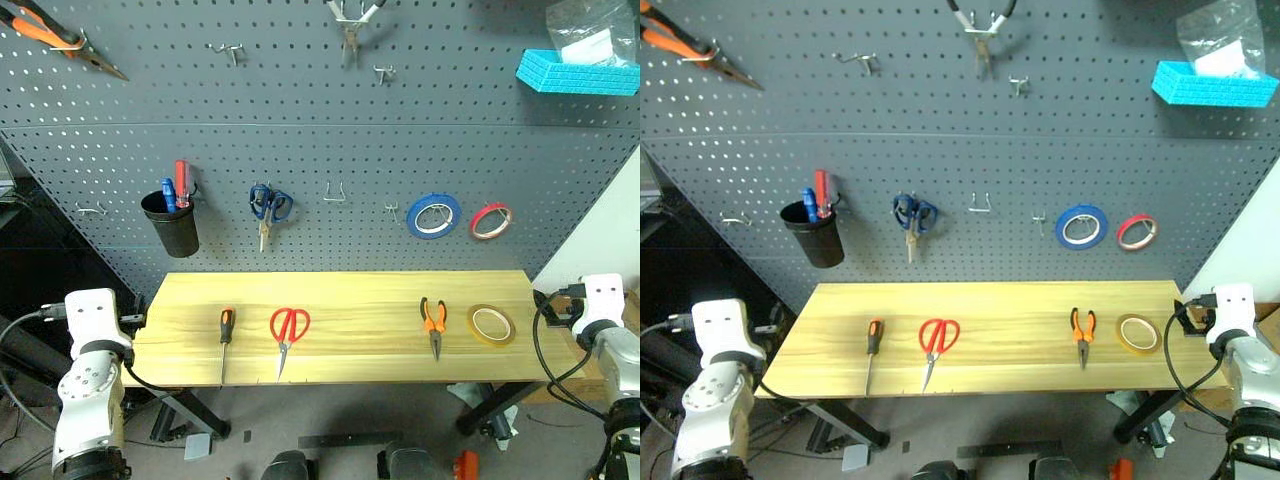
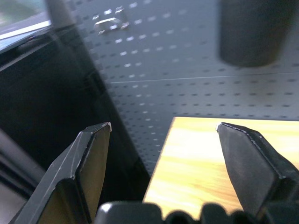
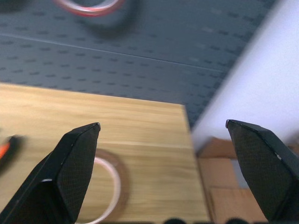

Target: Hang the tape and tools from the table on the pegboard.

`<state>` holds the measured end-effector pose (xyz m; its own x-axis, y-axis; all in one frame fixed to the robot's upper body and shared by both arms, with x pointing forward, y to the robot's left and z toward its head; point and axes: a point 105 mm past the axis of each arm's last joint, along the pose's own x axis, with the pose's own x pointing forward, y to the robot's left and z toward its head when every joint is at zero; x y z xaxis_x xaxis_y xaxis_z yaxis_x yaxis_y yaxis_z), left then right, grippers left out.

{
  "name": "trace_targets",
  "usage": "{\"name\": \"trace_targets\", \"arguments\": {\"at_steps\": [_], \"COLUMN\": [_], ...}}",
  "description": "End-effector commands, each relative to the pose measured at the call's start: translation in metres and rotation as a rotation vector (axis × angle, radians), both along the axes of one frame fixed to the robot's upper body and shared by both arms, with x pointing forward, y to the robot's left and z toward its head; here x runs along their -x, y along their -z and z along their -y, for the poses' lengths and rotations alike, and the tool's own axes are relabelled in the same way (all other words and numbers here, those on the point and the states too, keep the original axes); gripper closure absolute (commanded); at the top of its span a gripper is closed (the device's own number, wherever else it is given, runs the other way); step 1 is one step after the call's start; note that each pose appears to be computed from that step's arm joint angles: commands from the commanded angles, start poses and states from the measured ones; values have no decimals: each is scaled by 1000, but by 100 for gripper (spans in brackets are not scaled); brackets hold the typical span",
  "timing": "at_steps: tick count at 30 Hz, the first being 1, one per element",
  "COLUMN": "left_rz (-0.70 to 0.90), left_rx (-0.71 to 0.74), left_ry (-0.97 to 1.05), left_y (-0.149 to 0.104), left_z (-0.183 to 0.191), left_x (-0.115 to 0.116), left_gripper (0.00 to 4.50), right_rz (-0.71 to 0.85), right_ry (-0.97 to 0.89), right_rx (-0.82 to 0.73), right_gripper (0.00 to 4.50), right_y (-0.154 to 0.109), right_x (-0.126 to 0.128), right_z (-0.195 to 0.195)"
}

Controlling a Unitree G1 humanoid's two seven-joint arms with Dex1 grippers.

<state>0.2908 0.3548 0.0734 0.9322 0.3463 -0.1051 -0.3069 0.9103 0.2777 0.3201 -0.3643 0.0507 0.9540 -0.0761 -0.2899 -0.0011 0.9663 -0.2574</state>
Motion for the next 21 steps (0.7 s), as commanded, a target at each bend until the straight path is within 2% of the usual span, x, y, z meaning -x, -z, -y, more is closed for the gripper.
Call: {"name": "trace_targets", "arguments": {"at_steps": [1,4,6,8,10,18,21], "left_rz": [10,-38,-76,-116,-152,-193,-187], "left_rx": [-10,-21,24,55,26,-16,-34], "left_ry": [225,440,560,681,828,1198,1323], "left_y": [-20,-21,-21,-21,-25,-38,-44], "left_z": [55,111,143,173,205,274,290], "left_x": [-18,-30,-33,-34,-30,-17,-8], "left_gripper": [62,62,62,62,62,62,62], "right_rz": [-4,-69,-105,-139,-198,-336,-374], "right_ry": [-65,-109,-131,-146,-175,-215,-220], "right_rx": [-51,-87,-80,-78,-90,-98,-91], "right_gripper": [0,0,0,0,0,0,0], "right_y": [-13,-8,-6,-3,2,15,21], "right_x": [-5,-4,-5,-7,-10,-30,-37], "right_z": [-20,-39,-45,-50,-58,-68,-68]}}
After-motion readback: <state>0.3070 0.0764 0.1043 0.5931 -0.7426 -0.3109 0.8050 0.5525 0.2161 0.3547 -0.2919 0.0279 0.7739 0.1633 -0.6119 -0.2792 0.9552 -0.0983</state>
